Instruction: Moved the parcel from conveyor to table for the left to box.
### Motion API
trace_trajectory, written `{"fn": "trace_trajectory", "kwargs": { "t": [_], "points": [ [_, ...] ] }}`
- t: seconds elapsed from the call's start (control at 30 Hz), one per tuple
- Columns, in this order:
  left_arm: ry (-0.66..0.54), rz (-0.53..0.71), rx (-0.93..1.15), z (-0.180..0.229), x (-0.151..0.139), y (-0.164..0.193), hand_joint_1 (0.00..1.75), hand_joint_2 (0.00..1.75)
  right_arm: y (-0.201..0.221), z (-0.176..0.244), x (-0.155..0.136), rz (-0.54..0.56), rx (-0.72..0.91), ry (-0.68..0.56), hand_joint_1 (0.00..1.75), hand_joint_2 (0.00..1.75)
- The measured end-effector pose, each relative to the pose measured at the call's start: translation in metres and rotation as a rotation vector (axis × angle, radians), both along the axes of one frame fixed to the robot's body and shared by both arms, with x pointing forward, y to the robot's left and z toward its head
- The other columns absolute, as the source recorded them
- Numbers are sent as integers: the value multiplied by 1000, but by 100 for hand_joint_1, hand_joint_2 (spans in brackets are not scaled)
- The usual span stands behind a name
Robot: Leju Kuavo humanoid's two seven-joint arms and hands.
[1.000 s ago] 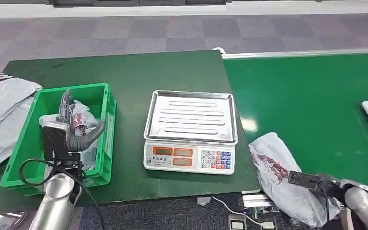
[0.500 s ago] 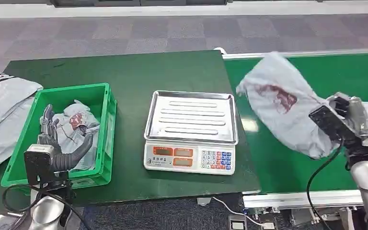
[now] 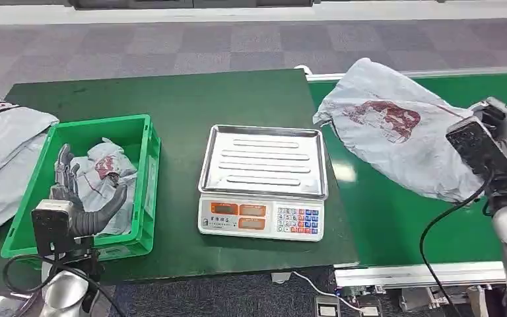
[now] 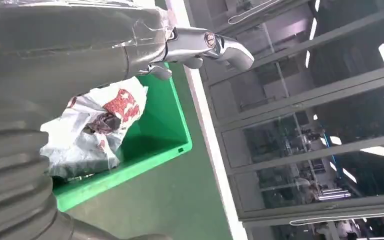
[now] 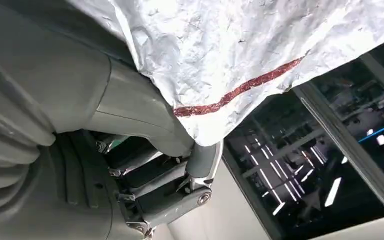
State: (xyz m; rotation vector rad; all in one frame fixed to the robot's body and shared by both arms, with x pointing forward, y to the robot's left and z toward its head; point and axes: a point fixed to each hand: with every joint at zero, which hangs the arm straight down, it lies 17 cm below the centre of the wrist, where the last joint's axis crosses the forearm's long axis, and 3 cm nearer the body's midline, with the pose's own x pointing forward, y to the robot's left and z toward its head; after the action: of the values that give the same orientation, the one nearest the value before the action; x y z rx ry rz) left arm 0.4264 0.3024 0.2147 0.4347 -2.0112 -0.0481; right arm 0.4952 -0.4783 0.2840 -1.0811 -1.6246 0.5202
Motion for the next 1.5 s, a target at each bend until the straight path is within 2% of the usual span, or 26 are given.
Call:
{"fn": "trace_trajectory", "kwargs": {
  "t": [0.17, 0.3, 0.4, 0.5, 0.57, 0.7, 0.8, 0.9, 0.97, 1.07, 1.17, 1.5],
  "points": [
    [-1, 0, 0, 0, 0, 0, 0, 175, 1, 5, 1, 4, 1, -12, 175, 175],
    [-6, 5, -2, 1, -2, 0, 0, 175, 8, 28, 10, 11, -4, -55, 175, 175],
    [-10, 10, -3, 2, -1, 1, 0, 175, 30, 45, 32, 60, 21, -39, 175, 175],
    [-16, 3, -9, 5, 5, 0, 0, 175, 62, 46, 59, 123, 54, 24, 175, 175],
    [-1, -36, -28, 4, 13, -9, 0, 175, 95, 28, 79, 201, 82, 138, 175, 175],
    [8, -88, -45, 11, 39, -31, 0, 175, 188, -42, 108, 368, 147, 334, 175, 175],
    [16, -112, -55, 10, 47, -43, 0, 175, 217, -69, 111, 412, 162, 396, 175, 175],
    [35, -153, -47, 9, 56, -56, 0, 175, 251, -132, 93, 502, 244, 640, 175, 175],
    [40, -168, -43, 12, 66, -65, 0, 175, 266, -167, 79, 539, 262, 700, 175, 175],
    [39, -183, -36, 17, 73, -74, 0, 175, 278, -209, 61, 556, 273, 778, 175, 175],
    [47, -195, -36, 15, 76, -80, 0, 175, 278, -227, 54, 546, 276, 824, 175, 175],
    [70, -198, -31, 7, 79, -82, 0, 175, 277, -242, 49, 535, 263, 867, 175, 175]
  ]
}}
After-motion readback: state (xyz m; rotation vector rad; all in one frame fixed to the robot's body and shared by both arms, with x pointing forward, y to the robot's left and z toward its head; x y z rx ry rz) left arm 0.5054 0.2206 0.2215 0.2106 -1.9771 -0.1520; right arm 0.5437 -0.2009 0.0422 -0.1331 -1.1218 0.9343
